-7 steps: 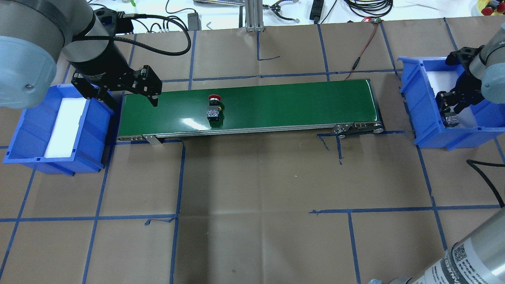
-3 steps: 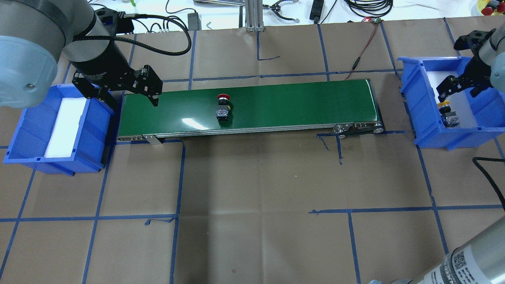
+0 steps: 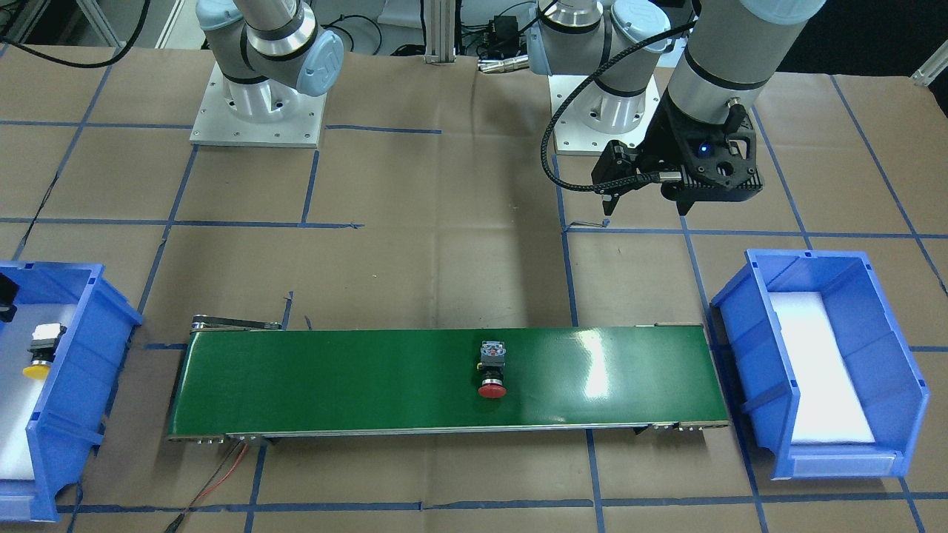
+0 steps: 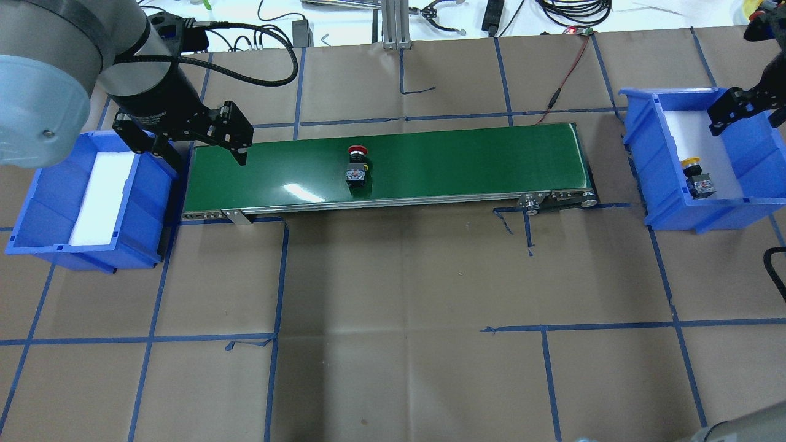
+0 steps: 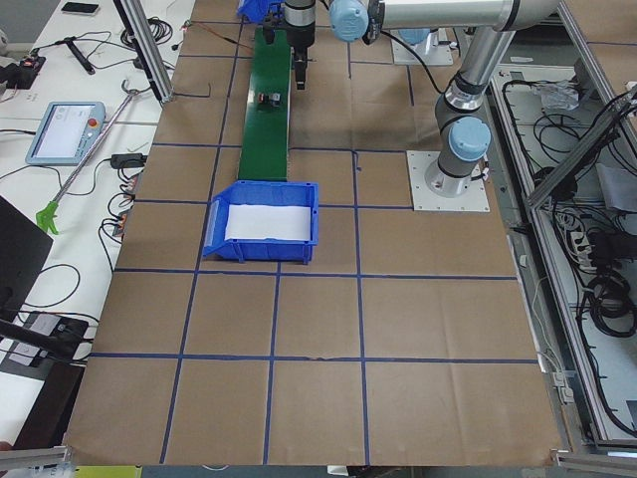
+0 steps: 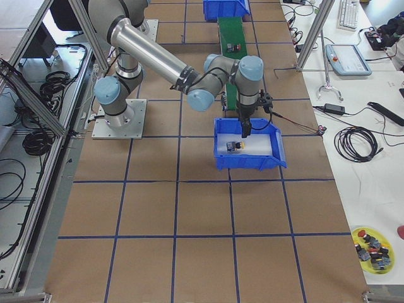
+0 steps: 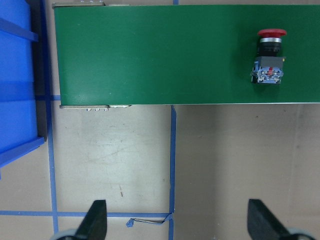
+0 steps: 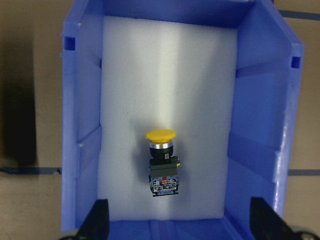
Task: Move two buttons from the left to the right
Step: 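Move the right gripper back over the belt above the red button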
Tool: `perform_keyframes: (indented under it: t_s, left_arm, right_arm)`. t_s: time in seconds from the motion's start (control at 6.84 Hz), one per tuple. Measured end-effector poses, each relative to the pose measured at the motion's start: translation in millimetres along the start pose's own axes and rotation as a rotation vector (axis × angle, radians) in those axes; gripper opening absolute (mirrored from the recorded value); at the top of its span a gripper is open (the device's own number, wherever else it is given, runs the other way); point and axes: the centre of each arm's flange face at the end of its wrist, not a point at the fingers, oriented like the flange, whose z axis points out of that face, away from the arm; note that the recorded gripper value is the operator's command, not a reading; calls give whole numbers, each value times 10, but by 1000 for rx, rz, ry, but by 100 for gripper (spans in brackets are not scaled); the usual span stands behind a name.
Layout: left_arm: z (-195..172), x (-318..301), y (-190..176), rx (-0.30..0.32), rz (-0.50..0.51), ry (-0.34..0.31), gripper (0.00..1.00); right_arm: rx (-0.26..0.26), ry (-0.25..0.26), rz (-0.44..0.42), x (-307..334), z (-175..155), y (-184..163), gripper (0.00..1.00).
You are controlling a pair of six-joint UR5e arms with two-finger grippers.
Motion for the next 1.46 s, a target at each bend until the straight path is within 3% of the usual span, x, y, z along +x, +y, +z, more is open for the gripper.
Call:
perform_keyframes:
  t_s: [0.29,0.73,1.02,1.46]
  left_arm:
    - [1,0,0,0,0,0,100]
    - [2,0,0,0,0,0,100]
    - [-9,0,6,1,1,0,100]
    - [-14,-1,9,3,3,-1,100]
  right_arm:
    - [17,-10,75,-615,-529,-93,100]
    - [66,-37,79,-2177,-1108,-254,100]
    - [73,-50,78,-2928,-1228,-139,100]
    - [54,-52,53,-3221,-1148,-81,100]
